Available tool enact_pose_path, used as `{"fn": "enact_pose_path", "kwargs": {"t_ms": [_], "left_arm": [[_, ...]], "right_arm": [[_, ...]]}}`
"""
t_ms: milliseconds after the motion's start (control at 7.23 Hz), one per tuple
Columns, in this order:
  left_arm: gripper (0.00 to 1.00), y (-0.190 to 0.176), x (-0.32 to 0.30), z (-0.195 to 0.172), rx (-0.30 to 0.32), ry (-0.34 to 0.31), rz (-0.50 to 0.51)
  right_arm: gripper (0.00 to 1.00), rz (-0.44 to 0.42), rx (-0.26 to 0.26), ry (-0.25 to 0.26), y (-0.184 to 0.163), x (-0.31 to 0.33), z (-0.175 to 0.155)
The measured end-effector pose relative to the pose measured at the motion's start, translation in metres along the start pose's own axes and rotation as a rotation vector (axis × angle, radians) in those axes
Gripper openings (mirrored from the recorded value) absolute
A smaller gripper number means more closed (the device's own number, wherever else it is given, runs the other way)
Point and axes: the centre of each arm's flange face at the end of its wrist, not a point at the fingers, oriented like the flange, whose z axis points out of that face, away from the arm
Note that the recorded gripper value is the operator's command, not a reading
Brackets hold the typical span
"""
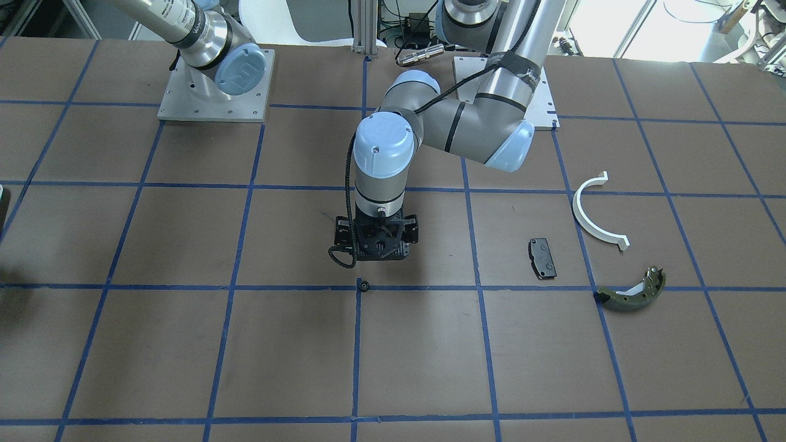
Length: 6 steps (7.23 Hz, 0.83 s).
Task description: Place bearing gear from tray to pile
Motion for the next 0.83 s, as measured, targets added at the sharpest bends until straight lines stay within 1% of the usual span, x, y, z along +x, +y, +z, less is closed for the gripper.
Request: {"fn": "enact_pose_path", "kwargs": {"t_ms": [138,277,415,553,691,830], "left_arm": [[1.0,-0.001,0.006,0.014,0.029,0.01,0.009],[1.0,-0.004,0.012,0.025,0.054,0.018,0.019],[1.0,-0.007,0.015,0.035,0.074,0.025,0.027],[1.0,-0.01,0.017,0.043,0.093,0.032,0.034],[0.97,-0.012,0.019,0.048,0.11,0.038,0.044],[0.86,-0.015,0.02,0.05,0.12,0.04,0.057]], "right_arm": [[0.82,0.004,-0.004,-0.003,0.007,0.01,0.013],[0.82,0.011,-0.007,-0.007,0.014,0.02,0.027],[0.79,0.012,-0.01,-0.009,0.022,0.03,0.039],[0.65,0.006,-0.013,-0.011,0.027,0.036,0.046],[0.31,0.003,-0.016,-0.015,0.031,0.039,0.051],[0.13,0.005,-0.018,-0.018,0.032,0.04,0.054]]}}
